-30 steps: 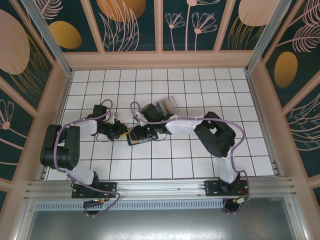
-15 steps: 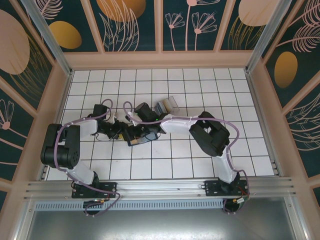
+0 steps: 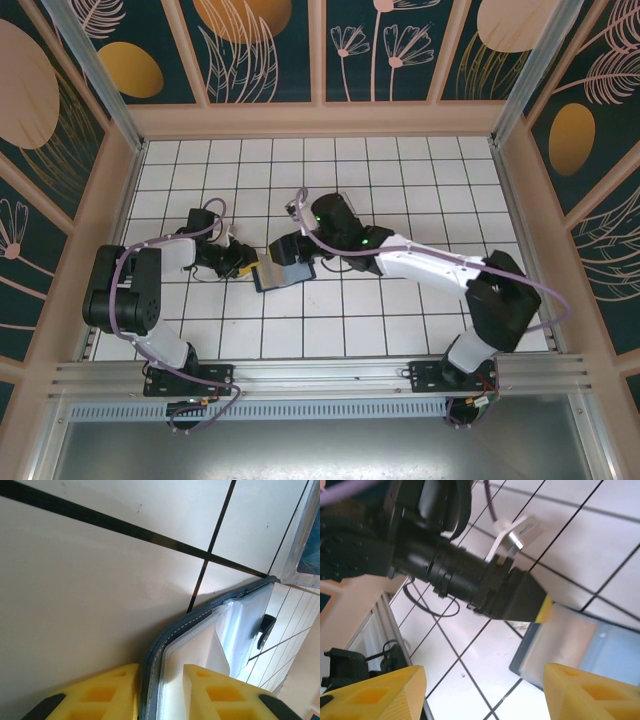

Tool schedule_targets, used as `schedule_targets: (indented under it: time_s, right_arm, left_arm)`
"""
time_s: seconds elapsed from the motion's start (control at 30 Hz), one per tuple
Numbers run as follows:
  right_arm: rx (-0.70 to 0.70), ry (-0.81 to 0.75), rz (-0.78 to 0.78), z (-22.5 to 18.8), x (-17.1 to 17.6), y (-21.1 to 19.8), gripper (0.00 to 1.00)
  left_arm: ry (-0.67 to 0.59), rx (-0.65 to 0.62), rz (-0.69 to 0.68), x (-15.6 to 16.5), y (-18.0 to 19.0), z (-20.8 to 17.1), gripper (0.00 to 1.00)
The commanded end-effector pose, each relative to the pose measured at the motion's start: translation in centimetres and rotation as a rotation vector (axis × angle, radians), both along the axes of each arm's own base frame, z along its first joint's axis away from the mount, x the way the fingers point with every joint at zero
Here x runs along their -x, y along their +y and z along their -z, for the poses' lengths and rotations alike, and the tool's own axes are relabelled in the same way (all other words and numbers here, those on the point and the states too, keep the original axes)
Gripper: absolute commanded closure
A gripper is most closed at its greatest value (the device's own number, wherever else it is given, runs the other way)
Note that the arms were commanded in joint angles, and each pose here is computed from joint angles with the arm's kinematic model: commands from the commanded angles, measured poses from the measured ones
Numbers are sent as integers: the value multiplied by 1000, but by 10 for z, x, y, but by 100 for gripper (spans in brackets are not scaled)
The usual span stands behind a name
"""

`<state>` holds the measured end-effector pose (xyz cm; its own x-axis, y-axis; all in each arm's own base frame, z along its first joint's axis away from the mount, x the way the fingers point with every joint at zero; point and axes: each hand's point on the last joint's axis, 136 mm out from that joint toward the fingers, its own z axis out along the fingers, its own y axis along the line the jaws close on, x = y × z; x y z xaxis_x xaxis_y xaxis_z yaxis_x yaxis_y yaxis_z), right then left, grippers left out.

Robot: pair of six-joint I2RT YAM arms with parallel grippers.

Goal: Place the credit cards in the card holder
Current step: Flip over the card slot in the card holder, then pick up the credit card from the storage box.

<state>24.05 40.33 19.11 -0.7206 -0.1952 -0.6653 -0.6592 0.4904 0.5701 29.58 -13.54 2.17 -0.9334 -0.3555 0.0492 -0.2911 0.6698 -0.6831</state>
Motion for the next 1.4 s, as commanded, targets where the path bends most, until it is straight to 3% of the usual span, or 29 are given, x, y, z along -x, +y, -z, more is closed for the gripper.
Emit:
schedule_targets:
  time_s: [0.0, 0.27, 0.47, 0.8, 1.37]
  right_arm:
    - [116, 20, 121, 43, -15, -25, 37]
    - [176, -12, 389, 39, -78, -92, 37]
    - [260, -6, 464, 35, -123, -126, 37]
    - [371, 56, 473, 77, -162, -132, 34]
    - [362, 112, 334, 97, -166, -104, 38]
  left_arm:
    - [-14, -3, -15, -5, 3, -5, 65]
    - [-99, -40, -31, -13, 14, -28, 56]
    - [-114, -9, -43, -12, 11, -32, 51]
    - [-71, 35, -16, -9, 4, -22, 51]
    - [-59, -14, -14, -7, 10, -13, 50]
